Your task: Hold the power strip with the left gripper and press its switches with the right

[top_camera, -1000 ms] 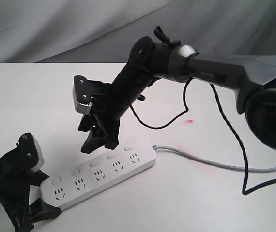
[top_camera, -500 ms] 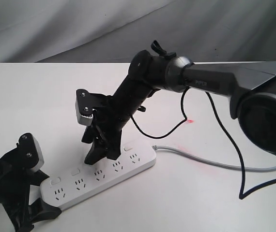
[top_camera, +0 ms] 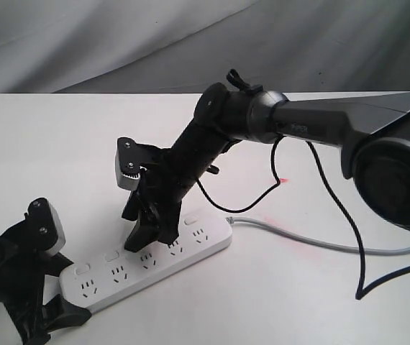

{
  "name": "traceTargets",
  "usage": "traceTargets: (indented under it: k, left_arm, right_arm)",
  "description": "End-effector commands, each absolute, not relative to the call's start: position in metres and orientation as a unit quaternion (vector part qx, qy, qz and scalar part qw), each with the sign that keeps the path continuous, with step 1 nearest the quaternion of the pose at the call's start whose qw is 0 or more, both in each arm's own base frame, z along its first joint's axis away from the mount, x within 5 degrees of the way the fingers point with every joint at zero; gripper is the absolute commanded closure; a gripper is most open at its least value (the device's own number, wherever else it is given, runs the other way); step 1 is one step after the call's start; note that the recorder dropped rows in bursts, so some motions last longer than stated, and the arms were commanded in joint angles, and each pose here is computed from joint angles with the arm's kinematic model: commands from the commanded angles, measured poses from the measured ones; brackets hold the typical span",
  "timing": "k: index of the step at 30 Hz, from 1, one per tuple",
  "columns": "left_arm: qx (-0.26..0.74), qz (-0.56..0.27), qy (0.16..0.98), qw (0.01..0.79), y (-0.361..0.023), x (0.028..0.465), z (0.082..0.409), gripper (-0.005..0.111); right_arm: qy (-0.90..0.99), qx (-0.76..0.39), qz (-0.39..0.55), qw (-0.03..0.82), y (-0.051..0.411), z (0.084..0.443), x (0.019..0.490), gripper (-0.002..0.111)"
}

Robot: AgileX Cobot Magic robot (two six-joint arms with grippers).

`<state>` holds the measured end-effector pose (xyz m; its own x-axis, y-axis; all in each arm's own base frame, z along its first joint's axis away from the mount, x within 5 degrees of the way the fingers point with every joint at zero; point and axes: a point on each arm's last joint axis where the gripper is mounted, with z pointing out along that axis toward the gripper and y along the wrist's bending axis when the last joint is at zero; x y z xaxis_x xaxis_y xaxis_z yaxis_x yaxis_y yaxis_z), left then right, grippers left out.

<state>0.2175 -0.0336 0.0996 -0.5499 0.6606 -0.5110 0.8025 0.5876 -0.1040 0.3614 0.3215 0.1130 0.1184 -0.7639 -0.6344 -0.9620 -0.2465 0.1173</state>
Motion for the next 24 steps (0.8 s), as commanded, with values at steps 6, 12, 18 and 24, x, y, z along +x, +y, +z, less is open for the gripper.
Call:
traceTargets:
  k: [6, 12, 18, 24]
  left_arm:
    - [0.421, -0.173, 0.868, 0.196, -0.034, 0.213, 0.093, 0.042]
    - [0.421, -0.173, 0.868, 0.196, -0.034, 0.213, 0.093, 0.042]
    - [0.421, -0.173, 0.868, 0.196, -0.034, 0.213, 0.093, 0.042]
    - [0.421, -0.173, 0.868, 0.196, -0.034, 0.213, 0.093, 0.042]
  right_arm:
    - [0.584, -0.742, 0.257, 0.205, 0.317, 0.137, 0.368, 0.049]
    - [0.599, -0.743, 0.251, 0.163, 0.313, 0.105, 0.37, 0.049]
    - [0.604, -0.729, 0.246, 0.207, 0.298, 0.161, 0.377, 0.049]
    - [0.636, -0.691, 0.273, 0.209, 0.268, 0.163, 0.395, 0.049]
